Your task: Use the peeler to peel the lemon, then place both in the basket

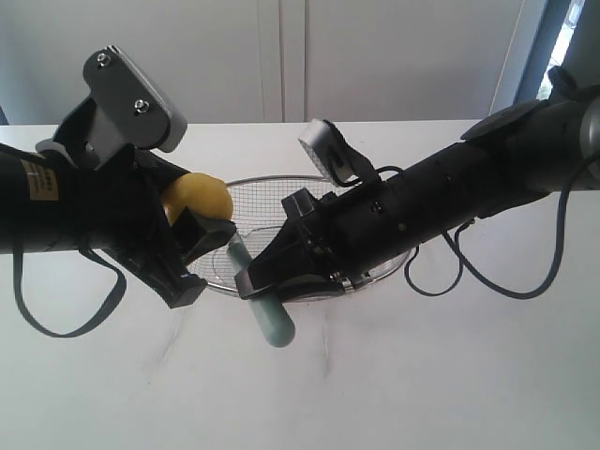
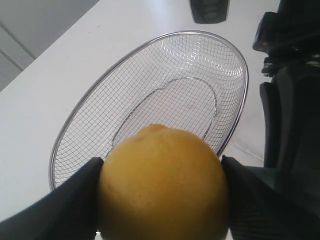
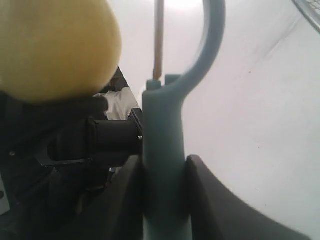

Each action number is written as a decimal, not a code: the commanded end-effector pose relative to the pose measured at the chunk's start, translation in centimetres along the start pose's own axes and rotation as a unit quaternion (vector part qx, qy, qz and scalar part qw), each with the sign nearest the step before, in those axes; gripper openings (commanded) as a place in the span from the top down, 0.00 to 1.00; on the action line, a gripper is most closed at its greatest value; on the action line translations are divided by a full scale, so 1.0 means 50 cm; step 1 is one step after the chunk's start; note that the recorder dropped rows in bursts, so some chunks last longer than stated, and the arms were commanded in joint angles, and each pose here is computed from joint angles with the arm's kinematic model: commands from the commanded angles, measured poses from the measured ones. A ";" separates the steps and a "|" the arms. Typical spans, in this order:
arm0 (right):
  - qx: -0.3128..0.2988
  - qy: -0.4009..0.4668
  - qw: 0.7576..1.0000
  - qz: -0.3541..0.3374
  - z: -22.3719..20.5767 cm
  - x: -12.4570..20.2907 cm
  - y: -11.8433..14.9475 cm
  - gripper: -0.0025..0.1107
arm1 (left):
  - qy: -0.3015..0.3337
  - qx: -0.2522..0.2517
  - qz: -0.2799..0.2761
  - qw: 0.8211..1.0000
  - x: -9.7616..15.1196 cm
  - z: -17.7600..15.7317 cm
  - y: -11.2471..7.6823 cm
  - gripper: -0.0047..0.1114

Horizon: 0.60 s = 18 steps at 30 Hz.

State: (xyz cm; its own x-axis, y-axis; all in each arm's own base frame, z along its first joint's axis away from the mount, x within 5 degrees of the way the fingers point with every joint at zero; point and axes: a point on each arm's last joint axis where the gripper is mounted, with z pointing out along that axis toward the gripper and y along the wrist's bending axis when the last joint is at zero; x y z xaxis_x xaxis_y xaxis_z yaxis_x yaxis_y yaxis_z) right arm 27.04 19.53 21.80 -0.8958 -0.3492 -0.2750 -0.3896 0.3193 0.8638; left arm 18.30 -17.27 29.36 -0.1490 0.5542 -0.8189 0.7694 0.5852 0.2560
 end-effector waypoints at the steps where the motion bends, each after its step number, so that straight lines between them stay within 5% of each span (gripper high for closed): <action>1: -0.009 -0.003 1.000 -0.010 -0.002 -0.003 0.007 0.98 | -0.008 0.001 -0.005 1.000 -0.004 -0.005 -0.002 0.96; 18: -0.005 -0.049 0.999 0.007 -0.051 -0.019 -0.012 0.98 | -0.008 0.001 -0.005 1.000 -0.004 -0.005 -0.002 0.96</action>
State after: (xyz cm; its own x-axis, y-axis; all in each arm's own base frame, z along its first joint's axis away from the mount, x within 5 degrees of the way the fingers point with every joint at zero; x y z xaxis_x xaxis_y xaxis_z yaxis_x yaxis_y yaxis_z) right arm 28.21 17.89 21.89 -0.9172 -0.2879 -0.2756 -0.3662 0.3362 0.8677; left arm 18.30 -17.27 29.36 -0.1490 0.5542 -0.8189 0.7694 0.5852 0.2560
